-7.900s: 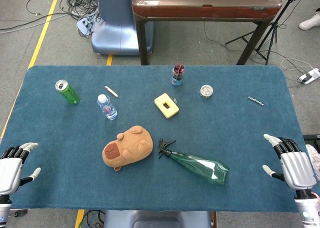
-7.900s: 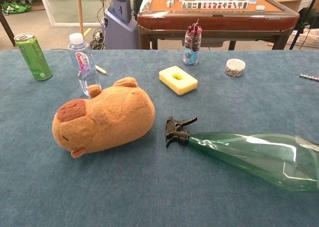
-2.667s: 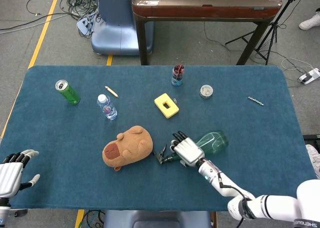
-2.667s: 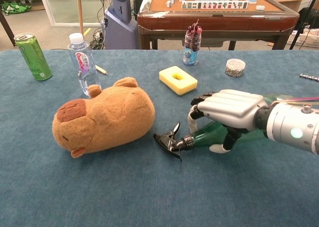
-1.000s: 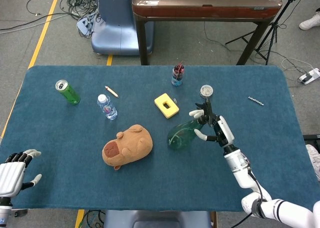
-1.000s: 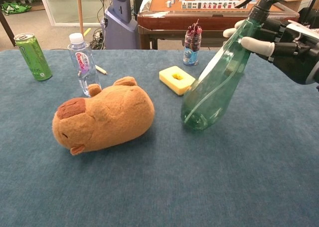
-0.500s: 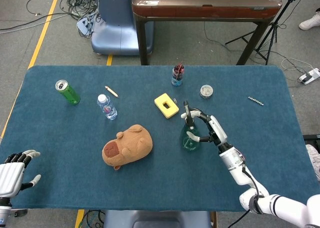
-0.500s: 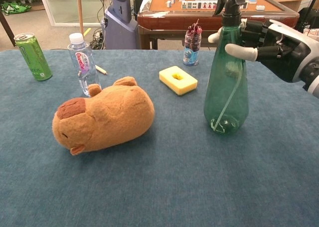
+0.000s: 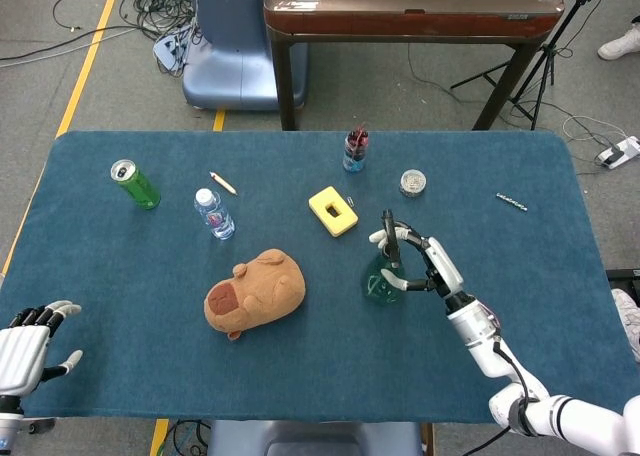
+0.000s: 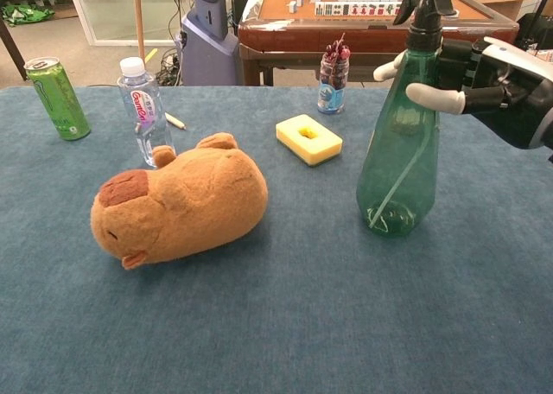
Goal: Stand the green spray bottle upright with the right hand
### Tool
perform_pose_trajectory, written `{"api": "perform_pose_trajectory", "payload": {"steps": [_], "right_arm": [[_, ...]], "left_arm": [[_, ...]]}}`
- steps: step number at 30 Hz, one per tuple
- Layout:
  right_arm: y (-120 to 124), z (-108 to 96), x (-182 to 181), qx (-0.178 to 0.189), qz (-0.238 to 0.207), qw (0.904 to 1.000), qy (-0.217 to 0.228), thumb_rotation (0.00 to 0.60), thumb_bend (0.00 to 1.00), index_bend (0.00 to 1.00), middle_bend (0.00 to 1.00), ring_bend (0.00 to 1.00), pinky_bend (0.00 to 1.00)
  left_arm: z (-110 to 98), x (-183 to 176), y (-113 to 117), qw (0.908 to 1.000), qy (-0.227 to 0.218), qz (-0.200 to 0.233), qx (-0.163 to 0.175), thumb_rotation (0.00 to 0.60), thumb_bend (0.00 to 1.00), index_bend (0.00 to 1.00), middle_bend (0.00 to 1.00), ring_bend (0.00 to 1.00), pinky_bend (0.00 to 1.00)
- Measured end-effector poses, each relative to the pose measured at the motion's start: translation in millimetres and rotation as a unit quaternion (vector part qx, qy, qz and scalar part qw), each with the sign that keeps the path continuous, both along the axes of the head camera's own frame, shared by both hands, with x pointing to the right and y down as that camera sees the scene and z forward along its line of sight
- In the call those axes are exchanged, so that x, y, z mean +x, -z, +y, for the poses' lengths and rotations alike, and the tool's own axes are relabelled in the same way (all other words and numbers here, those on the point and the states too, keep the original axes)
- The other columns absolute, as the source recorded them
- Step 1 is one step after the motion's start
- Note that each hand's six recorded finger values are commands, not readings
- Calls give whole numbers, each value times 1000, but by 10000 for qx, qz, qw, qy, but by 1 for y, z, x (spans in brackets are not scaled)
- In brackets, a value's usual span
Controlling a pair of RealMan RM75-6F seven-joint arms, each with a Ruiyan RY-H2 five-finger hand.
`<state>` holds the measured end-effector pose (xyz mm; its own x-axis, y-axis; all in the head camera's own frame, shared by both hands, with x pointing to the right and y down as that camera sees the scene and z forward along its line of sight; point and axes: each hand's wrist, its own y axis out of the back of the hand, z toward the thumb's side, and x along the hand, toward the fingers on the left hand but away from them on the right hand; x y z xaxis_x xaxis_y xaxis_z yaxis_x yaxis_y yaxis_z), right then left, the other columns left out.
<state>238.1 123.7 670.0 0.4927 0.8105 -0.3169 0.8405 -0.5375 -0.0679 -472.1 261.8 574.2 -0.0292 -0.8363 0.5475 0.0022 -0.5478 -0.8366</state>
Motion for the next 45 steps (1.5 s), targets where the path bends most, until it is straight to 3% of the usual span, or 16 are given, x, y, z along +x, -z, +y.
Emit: {"api": "perform_pose_trajectory", "payload": {"steps": [4,11,22,34,39,45], "right_arm": [[3,2,5,48,-1,10000,-26,600,431,585,308,116,118],[4,4,20,-2,25,9999,-158,600,214,489,267,116,118],[5,5,23,-64,74,9999,-104,600,67,340,195,94,109],[7,8,33,75,633,9977,247,600,47,115,93,13,5],[13,9,43,271,1059,9933,366,600,45,95,79,4,0],[21,8,59,651,1819,9804,392,600,188,105,132,16,32]], "left_arm": [[0,0,0,10000,-9,5,8,600,241,283,240,241,198],[0,1,1,10000,-10,33,22,600,241,283,240,240,198],[-1,2,1,10000,-24,40,46,600,241,283,240,240,197],[-4,5,2,9999,-67,70,88,600,241,282,240,240,198],[-6,7,1,9999,-96,85,97,600,241,282,240,241,197],[-9,9,1,9998,-138,94,123,600,241,282,240,241,198]]}}
